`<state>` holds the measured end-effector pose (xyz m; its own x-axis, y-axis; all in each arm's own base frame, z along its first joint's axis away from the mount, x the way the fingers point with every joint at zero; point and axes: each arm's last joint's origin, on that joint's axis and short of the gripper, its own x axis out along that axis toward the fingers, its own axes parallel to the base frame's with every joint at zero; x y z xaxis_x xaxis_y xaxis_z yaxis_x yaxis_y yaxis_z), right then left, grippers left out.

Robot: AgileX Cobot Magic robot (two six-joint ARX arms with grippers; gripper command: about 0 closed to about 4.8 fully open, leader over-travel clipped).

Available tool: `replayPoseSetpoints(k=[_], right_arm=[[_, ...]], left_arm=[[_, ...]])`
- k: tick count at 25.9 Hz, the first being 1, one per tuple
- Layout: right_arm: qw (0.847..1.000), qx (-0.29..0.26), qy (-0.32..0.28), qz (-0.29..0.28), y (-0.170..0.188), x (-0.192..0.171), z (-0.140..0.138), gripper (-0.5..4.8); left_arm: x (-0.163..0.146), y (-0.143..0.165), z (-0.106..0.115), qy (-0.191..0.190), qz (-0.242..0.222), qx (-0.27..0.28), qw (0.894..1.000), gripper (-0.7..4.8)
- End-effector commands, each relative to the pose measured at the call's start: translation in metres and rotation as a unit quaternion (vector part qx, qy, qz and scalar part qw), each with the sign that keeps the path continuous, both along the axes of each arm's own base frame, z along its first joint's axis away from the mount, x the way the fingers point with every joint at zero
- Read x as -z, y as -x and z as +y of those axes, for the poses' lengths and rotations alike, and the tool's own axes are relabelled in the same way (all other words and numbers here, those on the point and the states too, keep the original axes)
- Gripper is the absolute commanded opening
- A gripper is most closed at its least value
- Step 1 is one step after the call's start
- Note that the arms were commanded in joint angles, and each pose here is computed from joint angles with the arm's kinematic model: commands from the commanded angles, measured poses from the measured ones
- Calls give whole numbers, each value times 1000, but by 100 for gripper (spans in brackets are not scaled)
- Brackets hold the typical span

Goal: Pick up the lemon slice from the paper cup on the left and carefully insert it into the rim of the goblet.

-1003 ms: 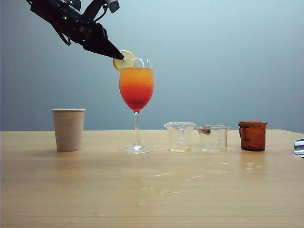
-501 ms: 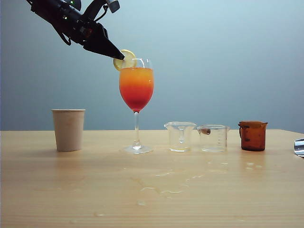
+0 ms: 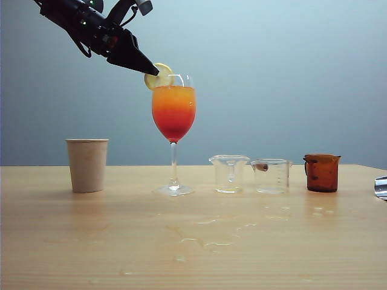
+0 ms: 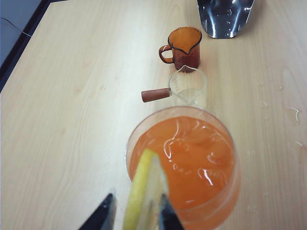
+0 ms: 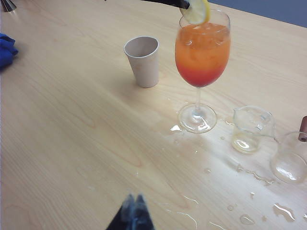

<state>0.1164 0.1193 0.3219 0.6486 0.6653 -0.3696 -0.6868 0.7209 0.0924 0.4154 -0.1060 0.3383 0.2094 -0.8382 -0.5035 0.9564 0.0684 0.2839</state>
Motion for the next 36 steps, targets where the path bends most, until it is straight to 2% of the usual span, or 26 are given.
replayPoseSetpoints(k=[1, 15, 26, 28, 30, 31, 36], right_arm=[[1000, -2, -9, -11, 0, -4, 1, -4], [1000, -2, -9, -11, 0, -4, 1, -4], [1000, -5, -4, -18, 0, -4, 0, -4], [1000, -5, -6, -20, 0, -5, 1, -4], [1000, -5, -12, -26, -1, -6, 1, -4], [1000, -5, -14, -28, -1, -7, 1, -4], [999, 1, -24, -41, -2, -10, 1, -4]], left_arm=[[-6, 2, 1, 4, -10, 1, 1000, 122], [-14, 6, 2, 5, -12, 1, 1000, 122], [-40, 26, 6, 10, -22, -5, 1000, 119], [-45, 30, 7, 15, -14, -12, 1000, 96], [-51, 34, 8, 20, -8, -19, 1000, 8], [-53, 36, 8, 22, -2, -24, 999, -7], [-67, 53, 11, 33, 41, -45, 998, -6]])
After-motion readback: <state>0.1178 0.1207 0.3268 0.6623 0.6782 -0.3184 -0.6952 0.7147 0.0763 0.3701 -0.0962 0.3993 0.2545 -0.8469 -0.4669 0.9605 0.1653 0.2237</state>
